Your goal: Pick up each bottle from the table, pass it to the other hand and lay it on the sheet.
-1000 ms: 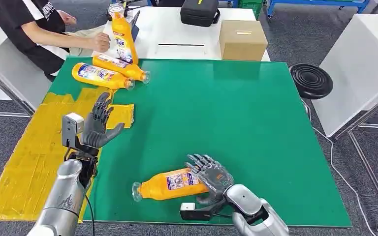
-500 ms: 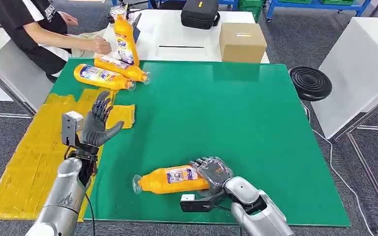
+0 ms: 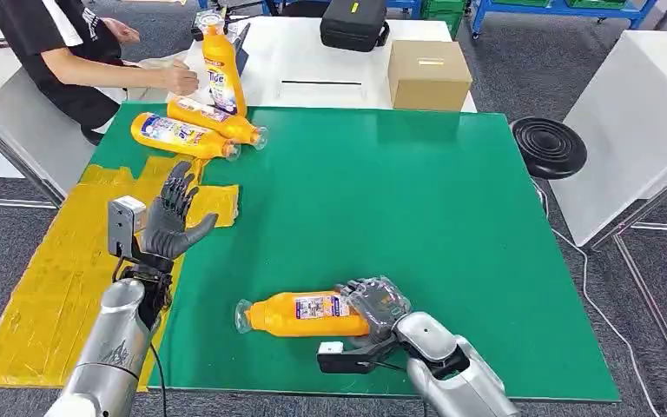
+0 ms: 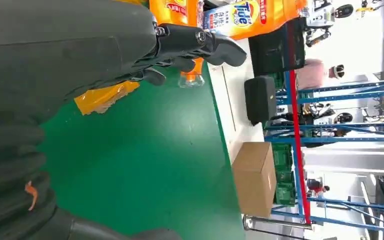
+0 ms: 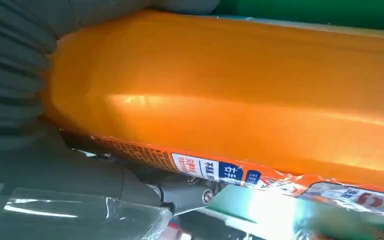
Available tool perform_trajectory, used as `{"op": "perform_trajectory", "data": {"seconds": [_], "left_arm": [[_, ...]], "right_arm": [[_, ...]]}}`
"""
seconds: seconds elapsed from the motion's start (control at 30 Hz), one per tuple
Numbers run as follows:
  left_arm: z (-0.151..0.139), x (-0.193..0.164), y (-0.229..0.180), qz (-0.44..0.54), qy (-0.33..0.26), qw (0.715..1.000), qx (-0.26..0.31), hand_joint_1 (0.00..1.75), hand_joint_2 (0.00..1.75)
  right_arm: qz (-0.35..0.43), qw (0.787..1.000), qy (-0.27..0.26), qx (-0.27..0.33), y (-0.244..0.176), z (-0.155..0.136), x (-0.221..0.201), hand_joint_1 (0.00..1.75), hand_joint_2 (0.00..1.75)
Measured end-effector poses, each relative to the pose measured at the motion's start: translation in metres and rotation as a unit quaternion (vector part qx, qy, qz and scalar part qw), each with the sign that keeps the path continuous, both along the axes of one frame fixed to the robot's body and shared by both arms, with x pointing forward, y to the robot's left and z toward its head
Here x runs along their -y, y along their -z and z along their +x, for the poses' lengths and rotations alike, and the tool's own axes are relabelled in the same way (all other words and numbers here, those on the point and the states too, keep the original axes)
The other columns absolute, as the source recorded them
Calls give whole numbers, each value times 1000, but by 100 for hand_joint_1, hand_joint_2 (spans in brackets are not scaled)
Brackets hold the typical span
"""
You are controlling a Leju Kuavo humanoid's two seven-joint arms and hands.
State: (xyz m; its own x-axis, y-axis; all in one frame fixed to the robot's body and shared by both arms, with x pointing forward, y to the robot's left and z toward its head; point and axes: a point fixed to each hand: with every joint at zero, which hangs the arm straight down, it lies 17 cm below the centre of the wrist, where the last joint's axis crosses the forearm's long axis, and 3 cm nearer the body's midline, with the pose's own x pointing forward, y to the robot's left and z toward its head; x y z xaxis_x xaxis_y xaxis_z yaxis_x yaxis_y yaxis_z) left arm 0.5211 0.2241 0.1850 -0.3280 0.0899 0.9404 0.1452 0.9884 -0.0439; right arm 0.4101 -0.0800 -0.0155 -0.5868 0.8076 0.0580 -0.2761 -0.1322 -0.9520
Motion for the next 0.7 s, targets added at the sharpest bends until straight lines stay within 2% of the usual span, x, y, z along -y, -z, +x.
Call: {"op": "perform_trajectory", "data": {"seconds": [0.17,0.7], "left_arm": [[-3,-2,5,1,-5,1000,-4,0,175],[-6,-4,7,0,-8,1000,-5,0,175]], "right_arm": [[26,999,32,29,-11,3,0,175,175],[38,998,44,29,-13,3,0,175,175]]}}
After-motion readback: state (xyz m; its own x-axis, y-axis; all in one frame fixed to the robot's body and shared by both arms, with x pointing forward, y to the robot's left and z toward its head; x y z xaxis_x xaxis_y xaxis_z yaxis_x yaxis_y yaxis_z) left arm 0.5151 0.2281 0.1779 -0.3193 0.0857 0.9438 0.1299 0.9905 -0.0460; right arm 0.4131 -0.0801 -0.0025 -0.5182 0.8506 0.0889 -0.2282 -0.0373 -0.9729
